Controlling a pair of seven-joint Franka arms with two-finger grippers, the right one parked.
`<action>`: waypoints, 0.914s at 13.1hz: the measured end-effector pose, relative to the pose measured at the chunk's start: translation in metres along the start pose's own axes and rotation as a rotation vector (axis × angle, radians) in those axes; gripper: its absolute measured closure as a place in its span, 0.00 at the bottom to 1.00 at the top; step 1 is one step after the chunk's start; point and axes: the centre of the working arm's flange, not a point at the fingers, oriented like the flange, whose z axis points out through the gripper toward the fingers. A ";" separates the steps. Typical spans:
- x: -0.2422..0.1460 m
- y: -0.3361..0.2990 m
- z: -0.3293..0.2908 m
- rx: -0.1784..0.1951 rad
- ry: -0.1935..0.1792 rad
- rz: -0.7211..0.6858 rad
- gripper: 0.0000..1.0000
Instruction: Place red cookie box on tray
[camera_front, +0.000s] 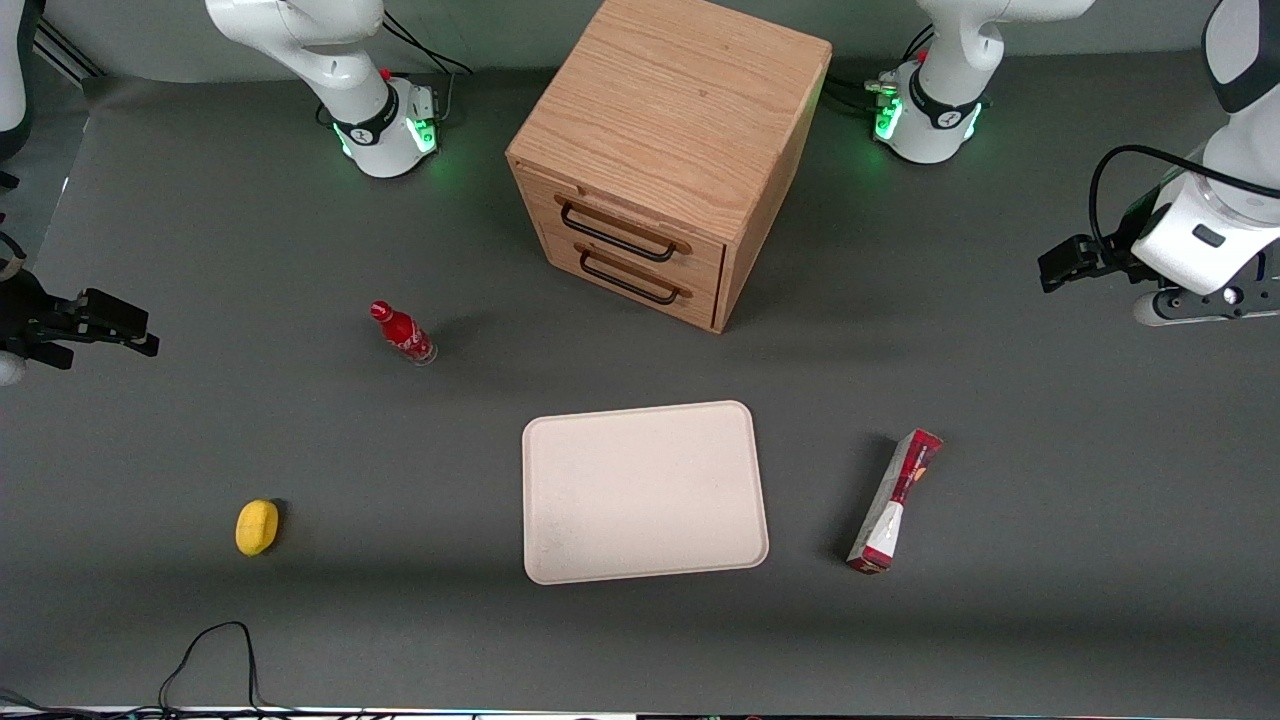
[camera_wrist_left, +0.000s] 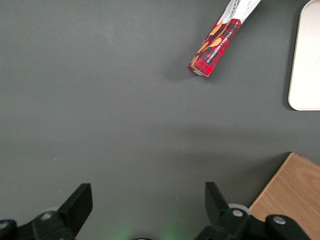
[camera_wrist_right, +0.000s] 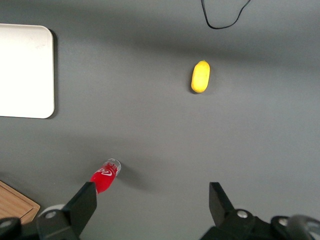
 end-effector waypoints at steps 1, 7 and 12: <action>0.000 0.002 0.000 0.000 -0.001 0.002 0.00; 0.001 0.004 0.001 0.001 -0.005 0.000 0.00; 0.014 0.019 -0.004 0.003 -0.004 0.021 0.00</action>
